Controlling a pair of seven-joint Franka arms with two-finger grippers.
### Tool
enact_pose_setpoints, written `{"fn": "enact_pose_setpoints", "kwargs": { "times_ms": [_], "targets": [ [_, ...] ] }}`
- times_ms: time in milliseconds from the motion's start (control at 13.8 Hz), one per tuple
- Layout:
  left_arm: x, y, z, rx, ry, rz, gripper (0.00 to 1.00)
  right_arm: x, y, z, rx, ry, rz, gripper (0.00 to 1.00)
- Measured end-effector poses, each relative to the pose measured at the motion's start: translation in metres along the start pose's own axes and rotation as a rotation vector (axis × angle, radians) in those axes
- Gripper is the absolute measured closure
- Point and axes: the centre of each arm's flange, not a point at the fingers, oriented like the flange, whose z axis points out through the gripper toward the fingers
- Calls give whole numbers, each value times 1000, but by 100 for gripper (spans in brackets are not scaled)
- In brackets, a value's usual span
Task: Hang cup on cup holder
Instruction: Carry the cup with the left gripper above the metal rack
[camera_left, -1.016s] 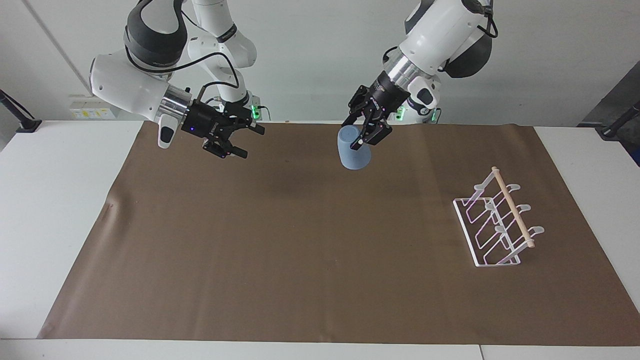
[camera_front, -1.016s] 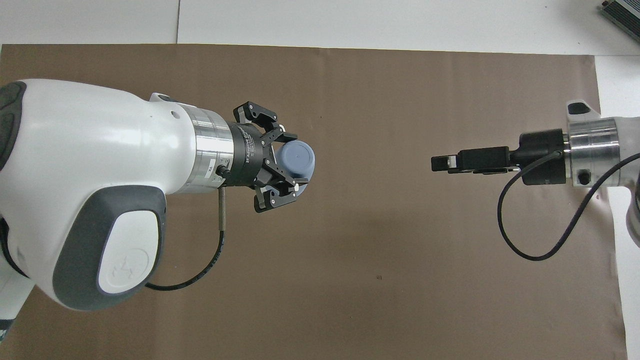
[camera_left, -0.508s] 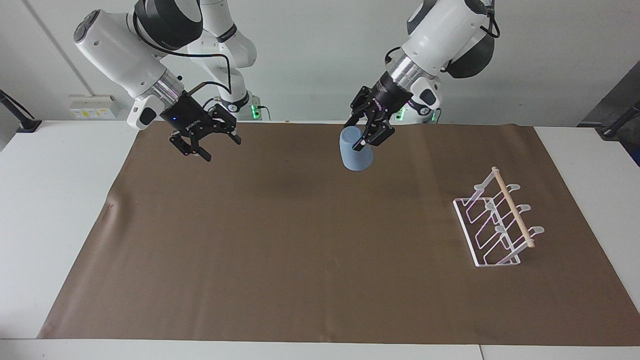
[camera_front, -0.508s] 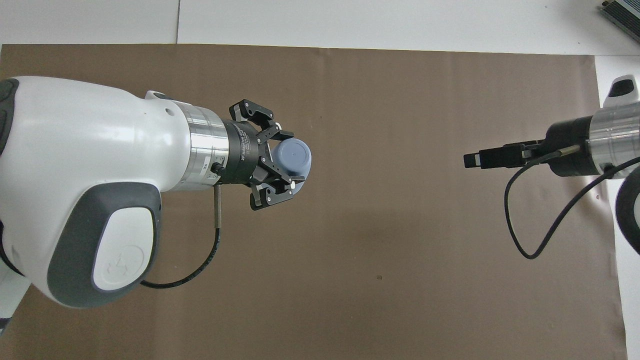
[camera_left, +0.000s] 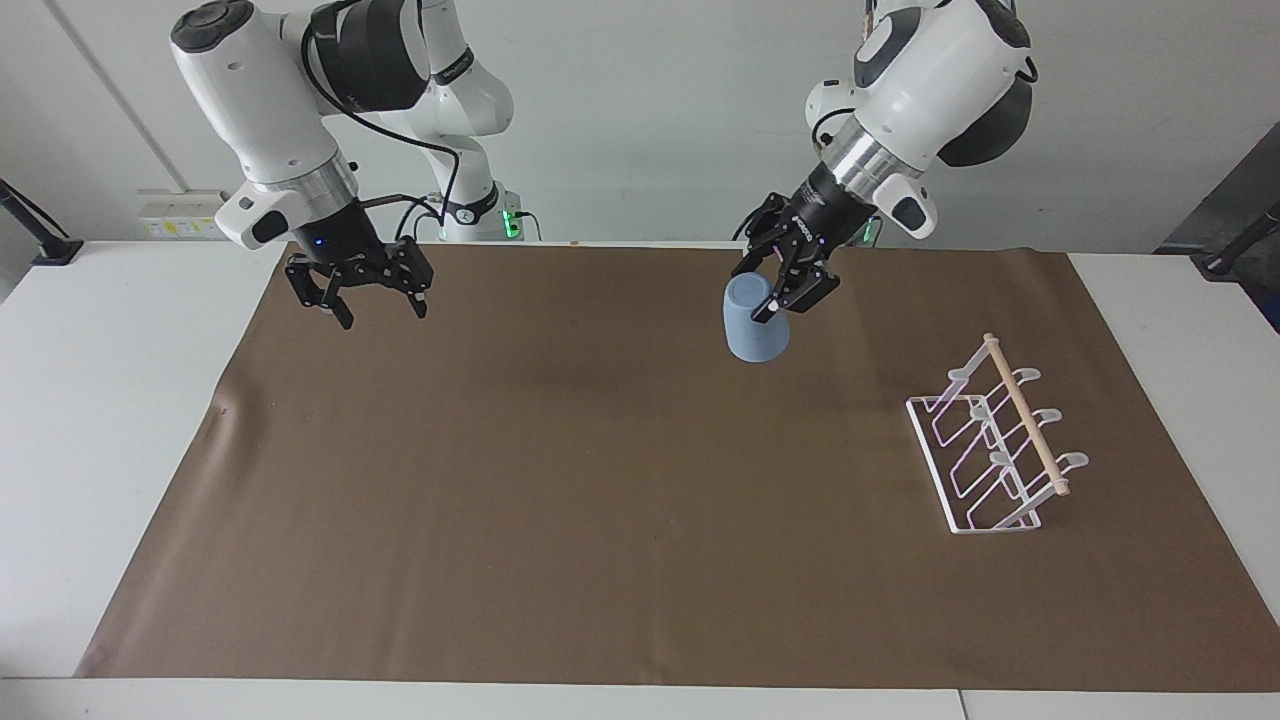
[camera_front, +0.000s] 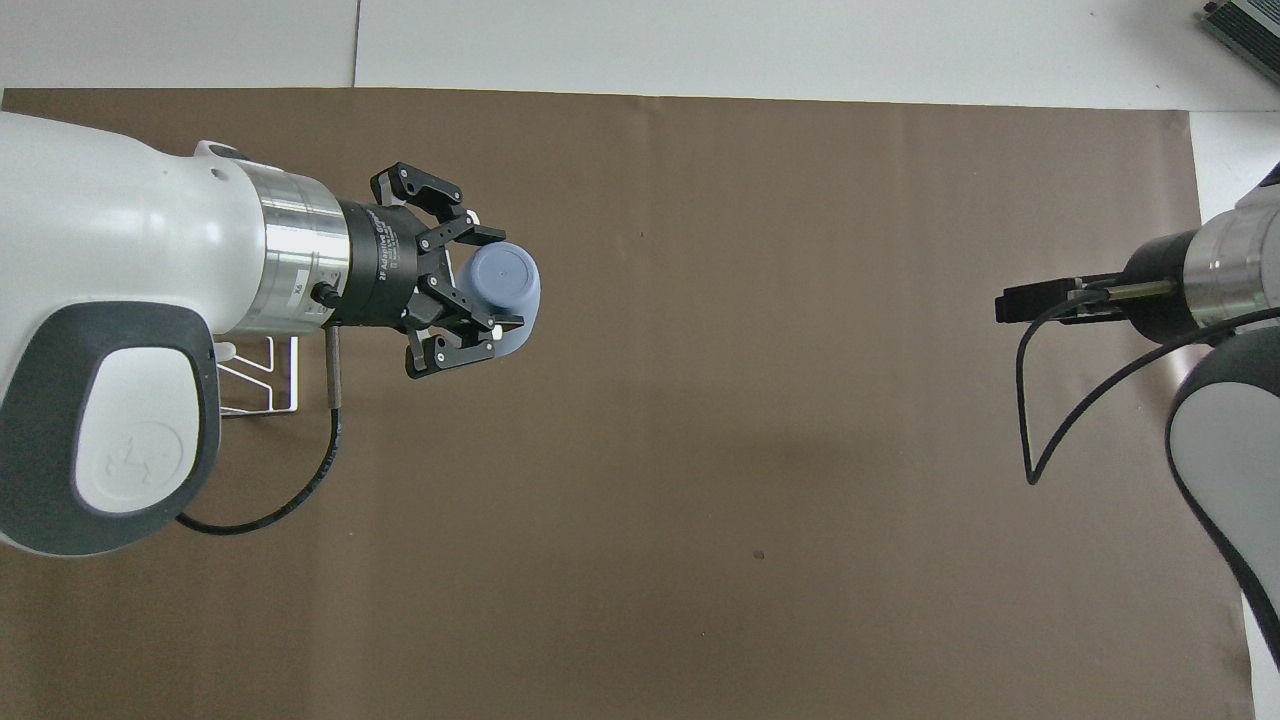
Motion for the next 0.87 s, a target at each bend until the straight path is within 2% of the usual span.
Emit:
{"fn": "enact_pose_setpoints", "kwargs": {
  "times_ms": [145,290,508,726,871],
  "targets": [
    [28,19,-12,-25,6,-22,31,-2,7,-6,-82,-25,-6,0],
    [63,38,-26,-45,-19,-93,31,-4,14,-17,-140,-48,-11,0],
    [112,65,-55,-97,-92,-181,31,-7,15,-33,-152,-71,43,0],
    [150,85,-78,-197,-192,-271,31,-9,15,-55,-155,-82,86,0],
    [171,92,-87,-242,-228,-302,31,-10,18,-61,-155,-84,95,0]
  ]
}}
